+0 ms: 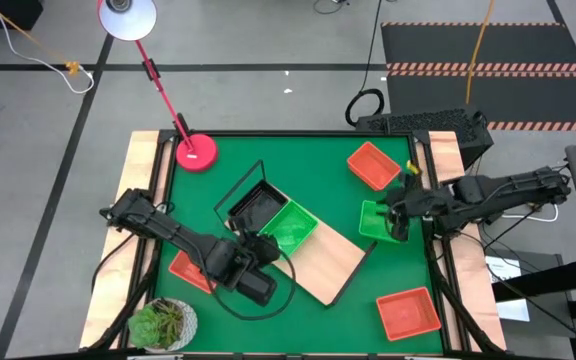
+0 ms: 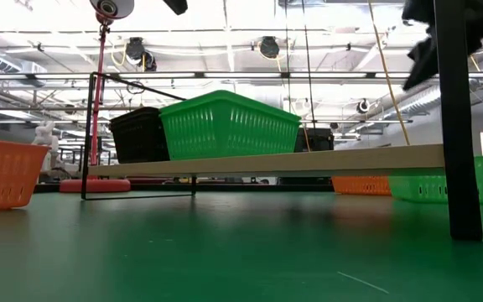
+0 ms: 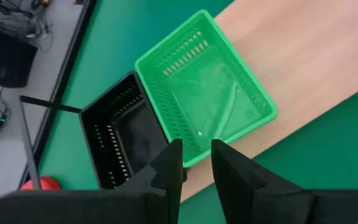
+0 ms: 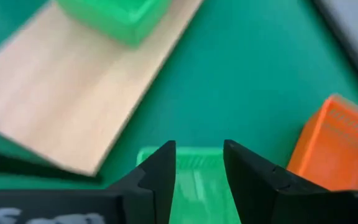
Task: Stack baskets on shelf by color
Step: Stack the green bin on the green bin on the shelf
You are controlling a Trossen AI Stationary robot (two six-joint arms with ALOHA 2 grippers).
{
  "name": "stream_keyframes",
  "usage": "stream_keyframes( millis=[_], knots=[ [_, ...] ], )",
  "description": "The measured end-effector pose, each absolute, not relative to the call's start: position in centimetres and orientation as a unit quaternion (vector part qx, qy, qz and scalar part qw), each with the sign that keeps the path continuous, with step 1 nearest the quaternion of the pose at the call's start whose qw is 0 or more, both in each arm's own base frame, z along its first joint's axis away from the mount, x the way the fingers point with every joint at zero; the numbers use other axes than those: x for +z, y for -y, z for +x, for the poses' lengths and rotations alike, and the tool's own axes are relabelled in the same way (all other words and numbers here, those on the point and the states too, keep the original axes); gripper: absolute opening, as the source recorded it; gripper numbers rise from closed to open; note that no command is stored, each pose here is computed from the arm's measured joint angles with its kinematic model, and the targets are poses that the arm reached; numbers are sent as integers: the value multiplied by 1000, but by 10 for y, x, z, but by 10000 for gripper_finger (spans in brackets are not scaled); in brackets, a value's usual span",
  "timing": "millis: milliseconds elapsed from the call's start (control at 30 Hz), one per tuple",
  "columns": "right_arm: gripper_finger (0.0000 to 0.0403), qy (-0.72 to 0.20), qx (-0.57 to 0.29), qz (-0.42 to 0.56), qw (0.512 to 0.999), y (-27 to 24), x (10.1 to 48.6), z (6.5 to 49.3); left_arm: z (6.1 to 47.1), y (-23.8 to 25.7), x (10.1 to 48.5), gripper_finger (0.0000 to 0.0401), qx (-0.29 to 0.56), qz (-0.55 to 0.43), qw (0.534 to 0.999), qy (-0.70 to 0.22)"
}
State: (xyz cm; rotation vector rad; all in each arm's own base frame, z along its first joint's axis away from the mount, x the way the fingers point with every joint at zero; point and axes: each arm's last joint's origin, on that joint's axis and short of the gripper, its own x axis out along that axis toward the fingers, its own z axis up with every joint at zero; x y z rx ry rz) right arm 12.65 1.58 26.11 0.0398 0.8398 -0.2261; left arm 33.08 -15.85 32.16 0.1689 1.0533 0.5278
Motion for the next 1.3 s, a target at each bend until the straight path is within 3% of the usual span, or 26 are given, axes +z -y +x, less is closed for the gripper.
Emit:
stream_keyframes(
  millis=[533, 967, 1300],
  knots=[
    [132, -529, -41, 78, 844, -44, 216, 103, 339, 163, 323, 88, 217, 82, 849, -475],
    [131, -527, -57, 55, 846, -55, 184, 95, 350, 168, 327, 88, 181, 90, 874, -442],
    [79, -566, -97, 48, 817, -56, 169, 96, 351, 169, 327, 88, 169, 81, 877, -443]
  ],
)
